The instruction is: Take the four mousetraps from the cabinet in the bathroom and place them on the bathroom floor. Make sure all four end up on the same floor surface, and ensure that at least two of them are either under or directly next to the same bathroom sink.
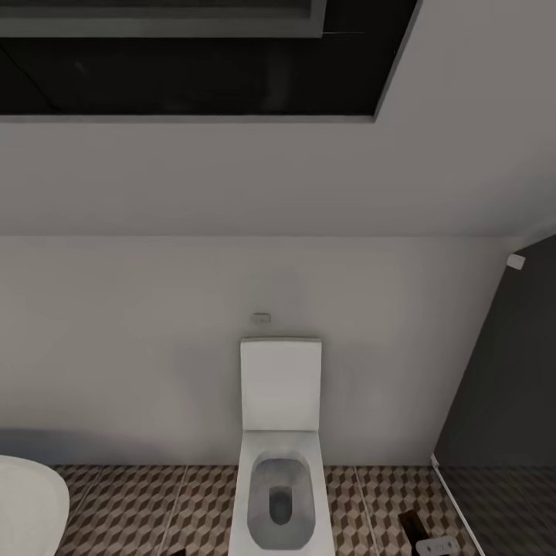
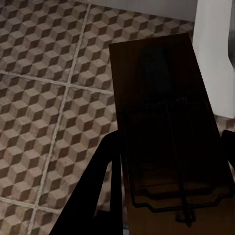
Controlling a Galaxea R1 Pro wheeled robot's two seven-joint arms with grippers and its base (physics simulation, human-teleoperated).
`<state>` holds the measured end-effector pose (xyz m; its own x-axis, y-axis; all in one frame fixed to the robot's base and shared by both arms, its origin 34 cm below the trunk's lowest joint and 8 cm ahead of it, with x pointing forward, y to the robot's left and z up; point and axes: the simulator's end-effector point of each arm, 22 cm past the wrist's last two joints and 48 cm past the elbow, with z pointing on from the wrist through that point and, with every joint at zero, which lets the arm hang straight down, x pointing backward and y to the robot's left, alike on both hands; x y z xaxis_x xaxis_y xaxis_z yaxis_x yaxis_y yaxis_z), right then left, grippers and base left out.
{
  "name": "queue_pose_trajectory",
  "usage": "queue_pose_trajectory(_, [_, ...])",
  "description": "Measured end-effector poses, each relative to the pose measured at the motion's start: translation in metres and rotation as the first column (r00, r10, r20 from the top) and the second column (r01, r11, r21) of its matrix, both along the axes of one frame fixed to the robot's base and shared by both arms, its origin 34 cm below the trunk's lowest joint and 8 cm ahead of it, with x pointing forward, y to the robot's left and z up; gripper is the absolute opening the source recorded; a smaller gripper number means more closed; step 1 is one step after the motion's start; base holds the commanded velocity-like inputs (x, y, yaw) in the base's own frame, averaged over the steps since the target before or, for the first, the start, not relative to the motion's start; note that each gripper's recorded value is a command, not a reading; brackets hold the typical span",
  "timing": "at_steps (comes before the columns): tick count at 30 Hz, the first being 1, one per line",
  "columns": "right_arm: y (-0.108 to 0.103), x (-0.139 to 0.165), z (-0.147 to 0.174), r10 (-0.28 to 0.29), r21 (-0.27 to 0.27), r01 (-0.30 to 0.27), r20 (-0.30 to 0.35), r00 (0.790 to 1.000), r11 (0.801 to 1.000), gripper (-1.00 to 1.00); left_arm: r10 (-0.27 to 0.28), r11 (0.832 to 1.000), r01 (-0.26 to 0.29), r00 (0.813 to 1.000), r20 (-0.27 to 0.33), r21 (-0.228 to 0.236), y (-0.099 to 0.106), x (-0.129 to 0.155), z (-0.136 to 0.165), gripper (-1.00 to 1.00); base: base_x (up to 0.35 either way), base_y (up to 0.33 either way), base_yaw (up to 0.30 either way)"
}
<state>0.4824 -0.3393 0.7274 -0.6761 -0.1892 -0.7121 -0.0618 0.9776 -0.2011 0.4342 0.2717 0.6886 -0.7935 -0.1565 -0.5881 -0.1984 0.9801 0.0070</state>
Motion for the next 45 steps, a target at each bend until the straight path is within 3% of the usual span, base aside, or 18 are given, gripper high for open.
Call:
queue_pose_trajectory(10, [0.000,0.000,0.000,0.000,0.000,0.000,0.000,1.000,1.000,-1.00,0.014,1.000,-0.014,1.000,0.003,0.019,0.013,0.001,0.001,-1.00,0.007,0.000,0.000])
queue_pose_trajectory(16, [0.000,0.000,0.000,0.000,0.000,0.000,0.000,1.000,1.000,-1.00,0.028,0.998,-0.030,0.999,0.039,0.053,0.036,0.016,0.010,-1.00,0.000,0.000,0.000])
queue_pose_trajectory(19, [0.000,0.000,0.000,0.001,0.001,-0.001,0.000,1.000,1.000,-1.00,0.059,0.992,-0.067,0.995,0.075,0.105,0.060,0.030,0.021,-1.00,0.000,0.000,0.000])
queue_pose_trajectory(24, [0.003,0.000,-0.001,0.011,0.010,-0.011,-0.004,1.000,1.000,-1.00,0.148,0.961,-0.170,0.982,0.114,0.220,0.089,0.044,0.040,-1.00,0.000,0.000,0.000])
queue_pose_trajectory(27, [0.007,0.000,-0.002,0.026,0.025,-0.026,-0.008,1.000,0.999,-1.00,0.166,0.954,-0.188,0.980,0.110,0.235,0.089,0.052,0.046,-1.00,0.000,0.000,0.000])
queue_pose_trajectory(33, [0.024,0.000,-0.003,0.081,0.079,-0.079,-0.022,0.996,0.994,-1.00,0.149,0.965,-0.161,0.986,0.074,0.208,0.070,0.089,0.065,-1.00,0.000,0.000,0.000])
queue_pose_trajectory(36, [0.023,0.005,-0.006,0.081,0.087,-0.075,-0.067,0.994,0.993,-1.00,0.147,0.966,-0.159,0.986,0.076,0.202,0.066,0.098,0.072,-1.00,0.000,0.000,0.000])
queue_pose_trajectory(40, [0.022,0.016,-0.005,0.076,0.094,-0.065,-0.116,0.990,0.993,-1.00,0.177,0.954,-0.191,0.981,0.079,0.230,0.076,0.097,0.077,-1.00,0.000,0.000,0.000])
queue_pose_trajectory(45, [0.022,0.024,0.000,0.078,0.095,-0.068,-0.102,0.992,0.993,-1.00,0.199,0.944,-0.211,0.977,0.075,0.255,0.085,0.093,0.077,-1.00,0.000,0.000,0.000])
